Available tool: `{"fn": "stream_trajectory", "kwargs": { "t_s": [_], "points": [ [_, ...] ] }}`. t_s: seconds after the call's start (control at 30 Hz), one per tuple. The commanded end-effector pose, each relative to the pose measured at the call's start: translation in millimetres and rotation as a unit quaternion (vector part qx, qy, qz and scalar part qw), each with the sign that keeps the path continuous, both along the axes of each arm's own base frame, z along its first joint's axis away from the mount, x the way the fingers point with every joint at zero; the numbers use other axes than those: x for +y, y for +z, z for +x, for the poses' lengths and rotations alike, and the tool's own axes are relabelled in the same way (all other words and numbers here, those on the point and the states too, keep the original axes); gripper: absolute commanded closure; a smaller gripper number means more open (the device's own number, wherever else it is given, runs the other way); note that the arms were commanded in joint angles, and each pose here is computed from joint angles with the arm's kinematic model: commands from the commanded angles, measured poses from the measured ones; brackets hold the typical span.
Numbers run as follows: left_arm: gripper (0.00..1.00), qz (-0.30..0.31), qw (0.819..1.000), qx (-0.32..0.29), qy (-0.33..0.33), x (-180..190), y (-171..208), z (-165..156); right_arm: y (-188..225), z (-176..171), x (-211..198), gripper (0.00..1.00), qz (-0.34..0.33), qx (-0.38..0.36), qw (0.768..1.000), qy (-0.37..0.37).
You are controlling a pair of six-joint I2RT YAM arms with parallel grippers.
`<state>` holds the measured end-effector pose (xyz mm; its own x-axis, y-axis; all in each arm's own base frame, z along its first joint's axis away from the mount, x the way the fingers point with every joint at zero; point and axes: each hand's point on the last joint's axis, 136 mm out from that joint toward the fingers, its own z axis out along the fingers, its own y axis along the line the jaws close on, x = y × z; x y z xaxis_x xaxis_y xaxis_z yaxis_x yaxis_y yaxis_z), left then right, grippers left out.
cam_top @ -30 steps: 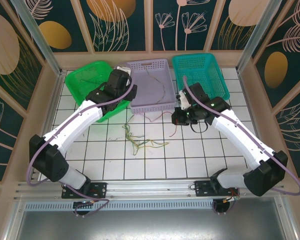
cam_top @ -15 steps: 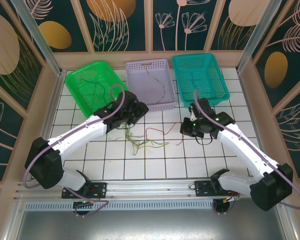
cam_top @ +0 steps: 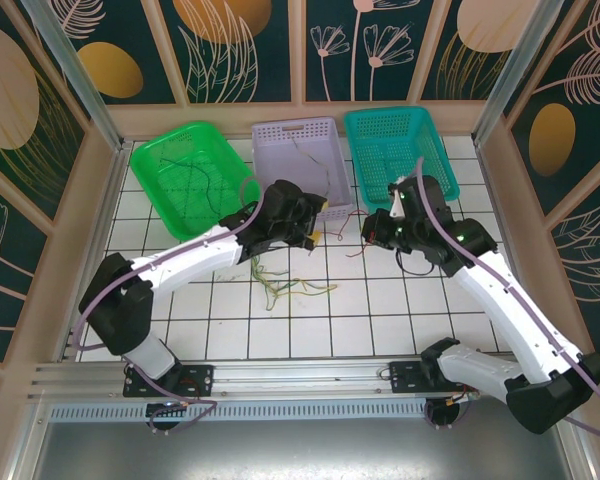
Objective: Untangle the cables
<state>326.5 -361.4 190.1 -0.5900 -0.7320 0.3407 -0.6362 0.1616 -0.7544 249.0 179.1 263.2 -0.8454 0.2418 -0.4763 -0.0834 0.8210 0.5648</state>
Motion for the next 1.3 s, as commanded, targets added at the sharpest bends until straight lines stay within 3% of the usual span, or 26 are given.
{"fn": "stream_trajectory", "kwargs": {
  "t_s": [0.0, 0.3, 0.57, 0.87, 1.27],
  "points": [
    [0.29, -0.032, 0.999, 0.031, 0.008, -11.8, 6.3, -0.4, 30.2, 3.4, 8.4, 1.00, 0.025, -0.043, 0.998, 0.025],
    [0.26, -0.026, 0.996, 0.067, 0.055, -0.6, -24.5, 2.7, 70.3, -5.1, 27.2, 1.00, 0.085, -0.082, 0.990, 0.078],
    [0.33, 0.018, 0.994, 0.083, 0.071, 18.8, -52.5, 2.6, 86.4, -13.7, 29.6, 1.00, 0.106, -0.091, 0.986, 0.091],
    [0.52, 0.044, 0.990, 0.094, 0.098, 53.6, -71.1, -2.8, 87.0, -16.3, 25.5, 1.00, 0.100, -0.091, 0.987, 0.087],
    [0.92, 0.061, 0.986, 0.104, 0.118, 91.6, -84.0, -9.4, 77.0, -14.2, 17.0, 1.00, 0.073, -0.087, 0.991, 0.073]
  ]
}}
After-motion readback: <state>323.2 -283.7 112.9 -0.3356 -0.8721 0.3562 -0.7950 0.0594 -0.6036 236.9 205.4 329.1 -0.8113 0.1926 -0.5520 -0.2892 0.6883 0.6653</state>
